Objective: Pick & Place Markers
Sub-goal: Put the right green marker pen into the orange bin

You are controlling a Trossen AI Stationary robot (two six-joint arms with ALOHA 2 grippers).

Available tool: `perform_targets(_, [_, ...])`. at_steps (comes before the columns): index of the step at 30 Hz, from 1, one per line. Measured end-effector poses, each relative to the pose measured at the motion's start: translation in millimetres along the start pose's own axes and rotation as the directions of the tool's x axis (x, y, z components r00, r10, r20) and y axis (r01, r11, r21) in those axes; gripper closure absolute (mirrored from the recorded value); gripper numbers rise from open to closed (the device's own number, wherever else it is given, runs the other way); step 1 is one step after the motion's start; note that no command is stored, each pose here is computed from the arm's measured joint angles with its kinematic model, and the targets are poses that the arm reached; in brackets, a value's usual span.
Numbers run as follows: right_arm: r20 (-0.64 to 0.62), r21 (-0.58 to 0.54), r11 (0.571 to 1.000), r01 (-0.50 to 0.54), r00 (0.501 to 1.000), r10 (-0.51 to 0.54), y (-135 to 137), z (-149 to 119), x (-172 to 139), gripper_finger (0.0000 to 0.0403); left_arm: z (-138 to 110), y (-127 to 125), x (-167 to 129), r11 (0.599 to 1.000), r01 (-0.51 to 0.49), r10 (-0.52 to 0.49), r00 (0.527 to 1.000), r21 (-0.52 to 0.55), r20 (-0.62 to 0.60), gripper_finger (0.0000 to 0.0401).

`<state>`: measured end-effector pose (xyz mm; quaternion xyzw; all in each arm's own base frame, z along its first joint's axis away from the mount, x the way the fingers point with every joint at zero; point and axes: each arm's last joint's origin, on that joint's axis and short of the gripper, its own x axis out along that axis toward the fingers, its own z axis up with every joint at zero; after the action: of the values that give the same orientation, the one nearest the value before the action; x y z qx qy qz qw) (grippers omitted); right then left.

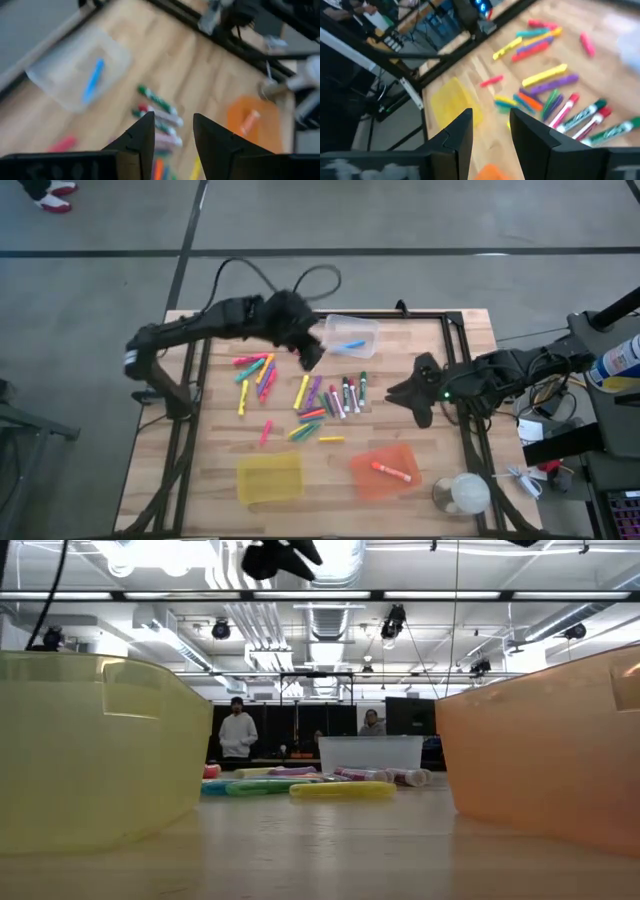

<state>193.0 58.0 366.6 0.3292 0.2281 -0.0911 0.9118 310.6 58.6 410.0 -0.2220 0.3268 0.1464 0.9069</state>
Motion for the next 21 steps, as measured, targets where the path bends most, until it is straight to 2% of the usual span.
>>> perform_targets(2, [-0.025, 0.049, 0.998, 0.025, 0.999, -0.024, -1.2, -4.8, 8.8, 0.0280, -20.1, -4.1, -3.1, 1.000, 0.009, -0.009, 0.999, 0.007, -0.048, 0.0273])
perform_targets(4, [-0.044, 0.115, 0.992, 0.051, 0.998, -0.046, -1.6, -9.0, 17.8, 0.0280, -42.3, -8.7, -4.9, 0.998, 0.026, -0.020, 0.996, 0.058, -0.086, 0.0273])
perform_targets(7, [-0.049, 0.205, 0.976, 0.076, 0.997, -0.067, 1.0, -12.4, 32.7, 0.0280, -71.7, -10.4, -8.9, 0.993, 0.053, -0.042, 0.994, 0.107, -0.100, 0.0273])
perform_targets(10, [-0.071, 0.257, 0.961, 0.106, 0.993, -0.091, 3.3, -16.5, 46.7, 0.0280, -94.9, -2.3, -19.6, 0.996, 0.067, -0.062, 0.995, 0.060, -0.079, 0.0273])
perform_targets(14, [-0.088, 0.294, 0.948, 0.127, 0.991, -0.105, 8.8, -19.0, 63.6, 0.0280, -119.0, 9.2, -41.9, 0.989, 0.146, -0.146, 0.989, -0.014, 0.037, 0.0273])
perform_targets(17, [-0.100, 0.300, 0.942, 0.148, 0.987, -0.123, 11.0, -18.7, 72.7, 0.0280, -133.0, 16.3, -57.1, 0.957, 0.280, -0.268, 0.954, -0.079, 0.135, 0.0273])
perform_targets(21, [-0.118, 0.342, 0.916, 0.210, 0.977, -0.180, 5.7, -16.9, 84.4, 0.0284, -155.5, 26.7, -69.3, 0.914, 0.385, -0.365, 0.918, -0.130, 0.153, 0.0273])
